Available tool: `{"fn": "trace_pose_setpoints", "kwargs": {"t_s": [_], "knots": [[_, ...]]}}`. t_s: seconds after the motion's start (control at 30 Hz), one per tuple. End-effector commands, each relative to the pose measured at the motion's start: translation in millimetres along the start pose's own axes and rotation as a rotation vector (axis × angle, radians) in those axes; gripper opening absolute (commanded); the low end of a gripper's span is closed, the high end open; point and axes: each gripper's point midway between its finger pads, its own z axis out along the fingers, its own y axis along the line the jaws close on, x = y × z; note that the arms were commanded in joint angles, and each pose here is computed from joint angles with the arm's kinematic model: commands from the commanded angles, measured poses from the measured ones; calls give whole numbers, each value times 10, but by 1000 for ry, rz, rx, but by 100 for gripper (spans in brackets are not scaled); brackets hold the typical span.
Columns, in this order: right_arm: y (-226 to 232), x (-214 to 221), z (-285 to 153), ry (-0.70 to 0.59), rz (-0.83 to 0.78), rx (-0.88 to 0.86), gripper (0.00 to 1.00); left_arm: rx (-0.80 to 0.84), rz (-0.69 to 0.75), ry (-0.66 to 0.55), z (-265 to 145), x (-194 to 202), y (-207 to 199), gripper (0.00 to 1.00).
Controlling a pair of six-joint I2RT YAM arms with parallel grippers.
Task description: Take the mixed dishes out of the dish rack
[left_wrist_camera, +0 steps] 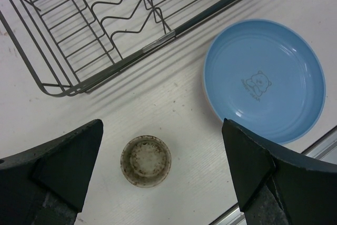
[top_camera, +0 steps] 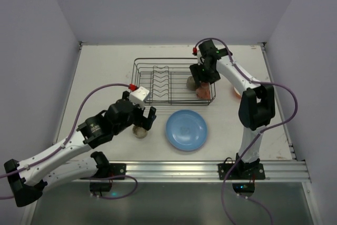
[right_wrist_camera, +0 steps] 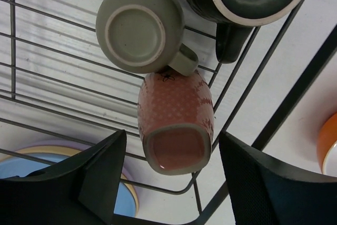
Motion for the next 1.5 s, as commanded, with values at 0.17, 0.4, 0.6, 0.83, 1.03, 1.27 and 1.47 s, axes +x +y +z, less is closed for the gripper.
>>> {"fn": "trace_pose_setpoints", "kwargs": {"t_s": [0.17,0.4,0.6,0.83,1.03,1.27,1.47], "knots": [[8,40,147,27,-38,22,72,15,14,-45,-3,-89,-11,100],[-6,51,238,32,-41,41,51,18,15,-42,2,-74,-14,100],[11,38,172,16,-38,55,23,19,16,-42,8,-72,-17,100],[86,-76,68,-53,-6,53,2,19,15,-40,6,-64,-16,100],[112,-73,-12,-66,6,38,0,17,15,-40,3,-64,-12,100],[133,-86,-127,-78,21,23,0,17,15,-40,4,-68,-13,100],[143,-124,-228,-103,31,14,0,18,15,-42,1,-71,-13,100]]}}
